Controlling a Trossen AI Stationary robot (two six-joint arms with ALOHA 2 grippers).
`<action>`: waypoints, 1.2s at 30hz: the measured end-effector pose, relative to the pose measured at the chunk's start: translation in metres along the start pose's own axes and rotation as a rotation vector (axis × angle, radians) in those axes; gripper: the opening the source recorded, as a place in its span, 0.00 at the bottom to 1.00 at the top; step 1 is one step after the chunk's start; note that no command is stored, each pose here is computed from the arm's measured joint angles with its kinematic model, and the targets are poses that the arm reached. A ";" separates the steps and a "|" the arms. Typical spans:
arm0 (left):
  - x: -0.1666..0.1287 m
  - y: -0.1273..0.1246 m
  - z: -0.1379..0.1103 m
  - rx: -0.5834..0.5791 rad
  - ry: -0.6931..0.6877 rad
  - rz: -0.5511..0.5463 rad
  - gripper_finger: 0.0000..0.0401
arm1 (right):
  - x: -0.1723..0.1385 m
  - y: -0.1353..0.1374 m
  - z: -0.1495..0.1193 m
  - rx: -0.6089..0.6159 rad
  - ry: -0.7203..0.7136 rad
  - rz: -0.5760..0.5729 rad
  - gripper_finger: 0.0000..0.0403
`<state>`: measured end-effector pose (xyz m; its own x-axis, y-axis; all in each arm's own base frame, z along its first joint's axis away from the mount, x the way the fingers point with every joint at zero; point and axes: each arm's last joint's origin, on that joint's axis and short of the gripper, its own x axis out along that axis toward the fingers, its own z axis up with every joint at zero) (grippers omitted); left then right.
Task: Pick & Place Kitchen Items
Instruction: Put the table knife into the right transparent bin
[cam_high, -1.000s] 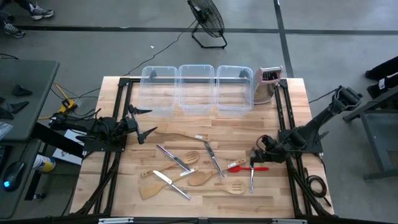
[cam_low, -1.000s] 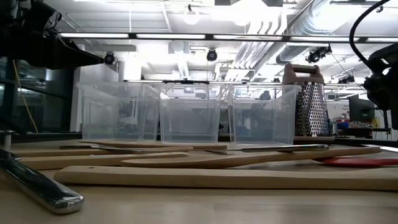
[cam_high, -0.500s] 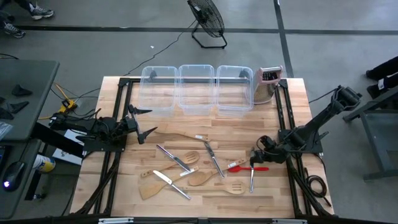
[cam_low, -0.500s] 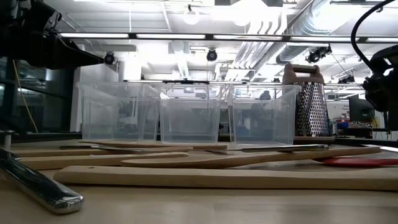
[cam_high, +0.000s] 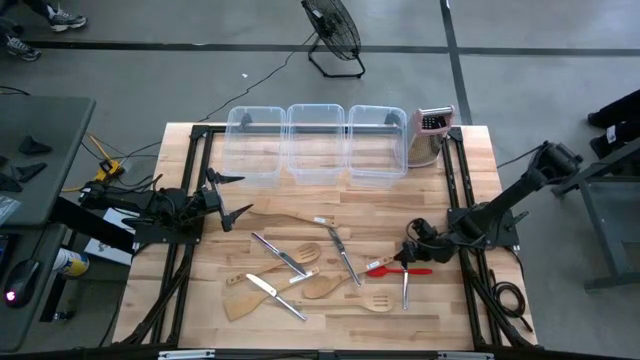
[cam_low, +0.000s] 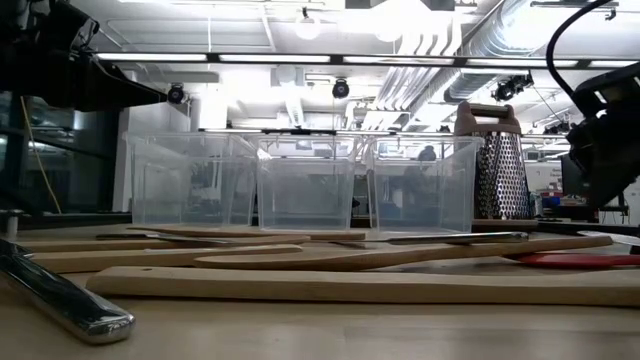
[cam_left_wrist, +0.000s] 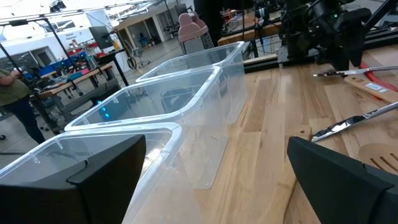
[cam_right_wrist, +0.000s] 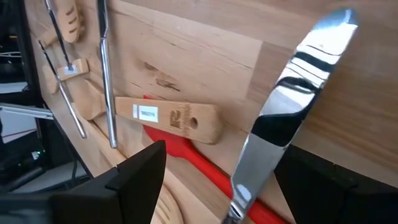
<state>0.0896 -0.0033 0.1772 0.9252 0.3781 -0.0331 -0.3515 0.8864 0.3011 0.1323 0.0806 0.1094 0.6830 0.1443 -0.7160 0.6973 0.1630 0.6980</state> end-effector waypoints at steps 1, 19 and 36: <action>0.000 0.000 0.000 0.000 0.000 0.000 0.97 | 0.001 0.000 0.000 -0.001 -0.002 -0.002 0.70; 0.000 0.000 0.000 0.000 0.000 0.000 0.97 | 0.007 -0.006 0.002 -0.042 -0.022 -0.056 0.36; 0.000 0.000 0.000 0.000 0.000 0.000 0.97 | 0.007 -0.008 0.003 -0.046 -0.018 -0.074 0.06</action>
<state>0.0896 -0.0033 0.1772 0.9252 0.3780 -0.0331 -0.3514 0.8865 0.3011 0.1324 0.0779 0.0990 0.6343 0.1124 -0.7649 0.7354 0.2175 0.6418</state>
